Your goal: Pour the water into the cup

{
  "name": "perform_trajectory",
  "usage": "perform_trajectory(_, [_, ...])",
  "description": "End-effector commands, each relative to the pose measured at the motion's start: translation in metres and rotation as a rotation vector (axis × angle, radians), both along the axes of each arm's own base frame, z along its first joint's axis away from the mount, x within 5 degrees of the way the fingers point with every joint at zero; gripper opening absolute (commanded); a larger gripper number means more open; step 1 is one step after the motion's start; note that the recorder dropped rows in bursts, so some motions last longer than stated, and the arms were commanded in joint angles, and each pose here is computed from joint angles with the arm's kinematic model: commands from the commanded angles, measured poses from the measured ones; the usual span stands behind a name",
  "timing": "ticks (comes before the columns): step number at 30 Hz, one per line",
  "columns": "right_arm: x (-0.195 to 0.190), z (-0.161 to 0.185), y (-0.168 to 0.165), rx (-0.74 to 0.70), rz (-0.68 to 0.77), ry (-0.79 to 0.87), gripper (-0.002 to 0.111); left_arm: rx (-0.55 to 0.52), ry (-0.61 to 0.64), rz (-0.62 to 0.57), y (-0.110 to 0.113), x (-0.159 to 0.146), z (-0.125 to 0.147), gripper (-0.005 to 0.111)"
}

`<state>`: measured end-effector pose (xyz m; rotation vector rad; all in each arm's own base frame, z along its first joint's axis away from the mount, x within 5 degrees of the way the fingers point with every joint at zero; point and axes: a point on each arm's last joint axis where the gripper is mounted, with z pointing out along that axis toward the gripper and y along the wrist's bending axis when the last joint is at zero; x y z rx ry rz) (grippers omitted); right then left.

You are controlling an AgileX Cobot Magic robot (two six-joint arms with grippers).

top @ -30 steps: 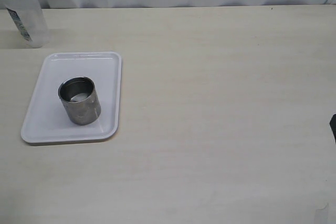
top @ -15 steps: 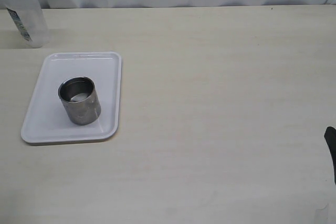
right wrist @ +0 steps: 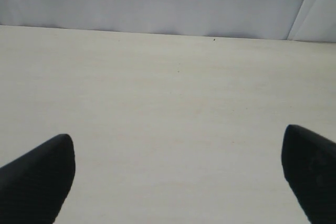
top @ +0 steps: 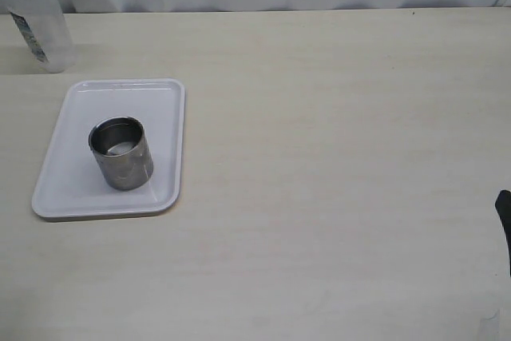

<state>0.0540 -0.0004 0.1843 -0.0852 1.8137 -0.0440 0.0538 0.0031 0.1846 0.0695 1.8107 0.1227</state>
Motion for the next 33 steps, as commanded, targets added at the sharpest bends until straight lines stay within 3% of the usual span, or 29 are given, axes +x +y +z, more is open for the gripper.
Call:
perform_trajectory(1, [-0.0003, -0.0013, -0.0007, -0.009, -0.007, 0.002, 0.110, -0.001, -0.018, -0.006, -0.0003, 0.0004, 0.0007, 0.000])
perform_trajectory(12, [-0.0003, -0.0013, -0.0007, 0.001, -0.010, 0.002, 0.109, -0.001, -0.018, -0.006, -0.0003, 0.0004, 0.0007, 0.000])
perform_trajectory(15, [-0.0003, -0.0013, -0.0011, 0.022, -0.024, 0.002, 0.105, -0.001, -0.018, -0.006, -0.0003, 0.0004, 0.0007, 0.000])
perform_trajectory(17, [-0.0003, -0.0013, -0.0019, 0.022, -0.037, 0.002, 0.094, -0.001, -0.018, -0.006, -0.0003, 0.0004, 0.0007, 0.000])
perform_trajectory(23, [-0.0004, -0.0014, -0.0024, -0.015, -0.037, 0.004, 0.041, -0.001, -0.018, -0.006, -0.0003, 0.0004, 0.0007, 0.000])
perform_trajectory(28, [-0.0004, -0.0015, -0.0025, -0.060, -0.028, 0.005, 0.005, -0.001, -0.018, -0.006, -0.0003, 0.0004, 0.0007, 0.000])
perform_trajectory(33, [-0.0004, -0.0015, -0.0025, -0.058, -0.029, 0.005, 0.004, -0.001, -0.018, -0.006, -0.0003, 0.0004, 0.0007, 0.000])
